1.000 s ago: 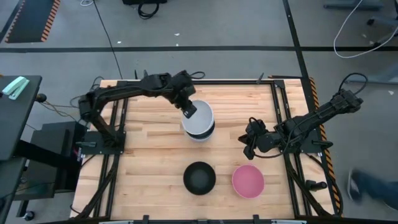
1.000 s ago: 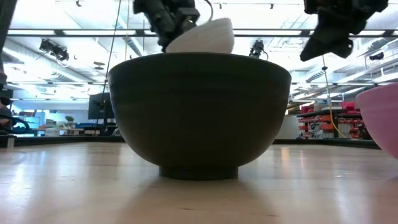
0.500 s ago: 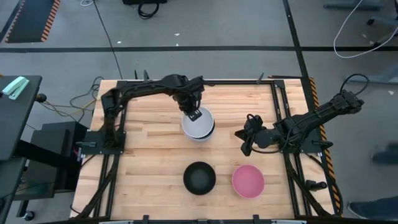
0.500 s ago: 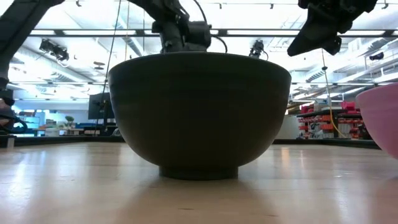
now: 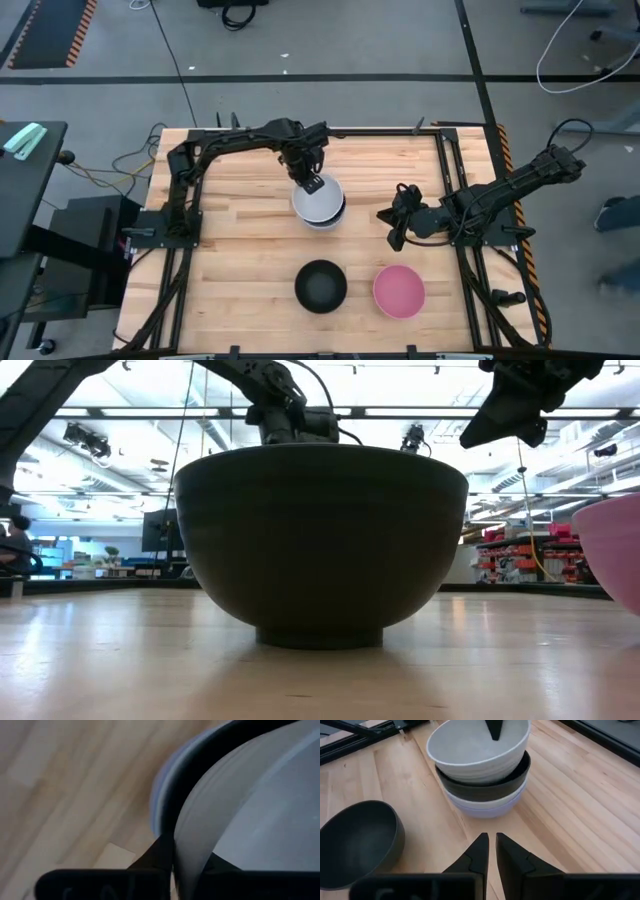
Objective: Nest bowls inside each other
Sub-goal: Stack the white bowl on top of the black bowl
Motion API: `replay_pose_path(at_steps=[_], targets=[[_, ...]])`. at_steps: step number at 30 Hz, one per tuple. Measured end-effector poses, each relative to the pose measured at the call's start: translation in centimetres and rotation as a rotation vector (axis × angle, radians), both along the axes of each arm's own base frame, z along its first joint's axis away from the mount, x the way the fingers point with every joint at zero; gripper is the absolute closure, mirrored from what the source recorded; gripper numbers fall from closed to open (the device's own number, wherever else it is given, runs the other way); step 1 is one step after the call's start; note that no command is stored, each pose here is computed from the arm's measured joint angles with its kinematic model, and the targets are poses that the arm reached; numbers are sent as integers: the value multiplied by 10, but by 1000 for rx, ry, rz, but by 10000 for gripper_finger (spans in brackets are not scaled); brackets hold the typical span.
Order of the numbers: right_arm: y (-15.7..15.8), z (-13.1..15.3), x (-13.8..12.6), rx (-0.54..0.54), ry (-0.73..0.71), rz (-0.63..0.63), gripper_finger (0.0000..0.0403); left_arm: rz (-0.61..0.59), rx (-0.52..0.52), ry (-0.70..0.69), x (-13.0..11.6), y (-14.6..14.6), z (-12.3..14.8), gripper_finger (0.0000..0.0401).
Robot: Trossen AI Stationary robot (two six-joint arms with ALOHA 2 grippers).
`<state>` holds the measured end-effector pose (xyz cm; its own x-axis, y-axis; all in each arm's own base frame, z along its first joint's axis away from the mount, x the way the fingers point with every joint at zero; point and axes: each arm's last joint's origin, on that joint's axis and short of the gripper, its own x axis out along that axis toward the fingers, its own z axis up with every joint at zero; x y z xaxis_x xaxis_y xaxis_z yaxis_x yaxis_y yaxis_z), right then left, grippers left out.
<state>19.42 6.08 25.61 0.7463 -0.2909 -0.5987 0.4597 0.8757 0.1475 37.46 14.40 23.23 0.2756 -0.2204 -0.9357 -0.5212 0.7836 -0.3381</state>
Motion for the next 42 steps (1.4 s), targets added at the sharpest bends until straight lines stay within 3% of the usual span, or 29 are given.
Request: replay_pose_path(at_steps=[23, 31, 42], targets=[[0, 0, 0, 1, -3, 1, 360, 5, -85, -37, 0, 2, 1, 242], [0, 0, 0, 1, -4, 1, 360, 11, -98, -56, -5, 1, 11, 223], [0, 1, 1, -3, -9, 7, 360, 27, -54, -122, -20, -4, 45, 222]])
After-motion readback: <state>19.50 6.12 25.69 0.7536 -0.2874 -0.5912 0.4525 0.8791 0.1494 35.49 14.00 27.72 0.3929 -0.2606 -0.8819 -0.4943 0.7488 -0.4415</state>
